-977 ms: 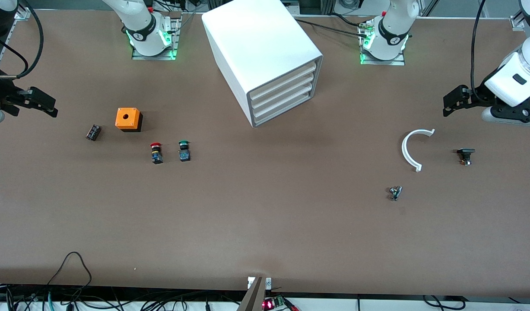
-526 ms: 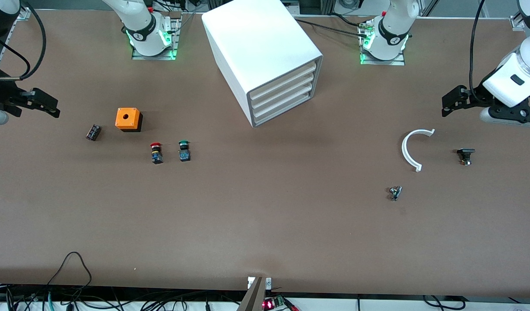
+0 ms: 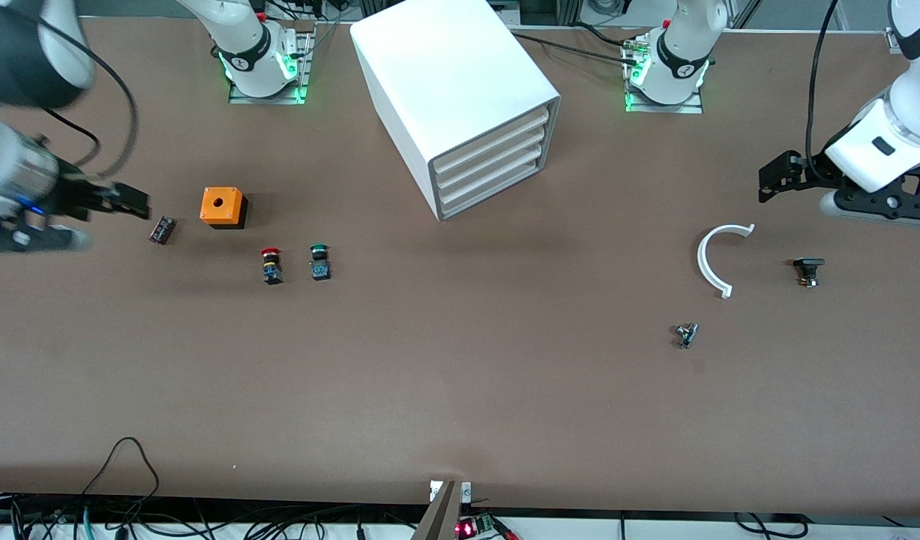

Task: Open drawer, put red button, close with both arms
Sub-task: 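Reach the right gripper to the red button while the left gripper reaches the drawer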

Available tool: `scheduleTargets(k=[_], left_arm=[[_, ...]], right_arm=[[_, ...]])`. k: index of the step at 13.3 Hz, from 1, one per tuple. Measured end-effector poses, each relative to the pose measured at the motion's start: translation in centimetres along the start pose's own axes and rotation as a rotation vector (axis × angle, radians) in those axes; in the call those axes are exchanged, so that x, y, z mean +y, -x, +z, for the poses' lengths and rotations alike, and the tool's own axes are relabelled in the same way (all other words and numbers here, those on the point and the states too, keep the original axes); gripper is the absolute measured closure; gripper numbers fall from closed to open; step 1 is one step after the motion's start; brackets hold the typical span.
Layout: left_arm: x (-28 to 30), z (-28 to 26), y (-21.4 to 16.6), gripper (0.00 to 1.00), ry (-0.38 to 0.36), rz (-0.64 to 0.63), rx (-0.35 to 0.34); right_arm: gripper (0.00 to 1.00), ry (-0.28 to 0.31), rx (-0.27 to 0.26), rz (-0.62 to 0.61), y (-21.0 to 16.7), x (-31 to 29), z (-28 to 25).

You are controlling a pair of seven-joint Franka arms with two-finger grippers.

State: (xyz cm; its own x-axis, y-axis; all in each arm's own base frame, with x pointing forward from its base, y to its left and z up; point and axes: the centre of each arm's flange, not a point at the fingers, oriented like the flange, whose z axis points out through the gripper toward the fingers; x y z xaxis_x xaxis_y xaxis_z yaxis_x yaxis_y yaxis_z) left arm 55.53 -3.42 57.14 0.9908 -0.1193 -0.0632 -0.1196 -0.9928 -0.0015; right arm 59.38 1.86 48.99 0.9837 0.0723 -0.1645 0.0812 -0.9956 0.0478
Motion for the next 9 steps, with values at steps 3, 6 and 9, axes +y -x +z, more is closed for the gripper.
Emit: scheduleTargets(k=[3,6,9], left_arm=[[-1.0,4.9,-1.1,0.0,0.087,-0.006,-0.151],[-1.4,10.1,-2.9,0.0,0.27,-0.016,-0.232],[1.6,16.8,-3.6,0.0,0.542,-0.039,-0.308]], right_arm=[[0.0,0.009,-0.048,-0.046,-3.1,-2.9,5.7],[0.0,0.01,-0.069,-0.067,-5.0,-4.3,10.8],[0.0,0.005,-0.073,-0.089,-5.4,-5.7,16.0]])
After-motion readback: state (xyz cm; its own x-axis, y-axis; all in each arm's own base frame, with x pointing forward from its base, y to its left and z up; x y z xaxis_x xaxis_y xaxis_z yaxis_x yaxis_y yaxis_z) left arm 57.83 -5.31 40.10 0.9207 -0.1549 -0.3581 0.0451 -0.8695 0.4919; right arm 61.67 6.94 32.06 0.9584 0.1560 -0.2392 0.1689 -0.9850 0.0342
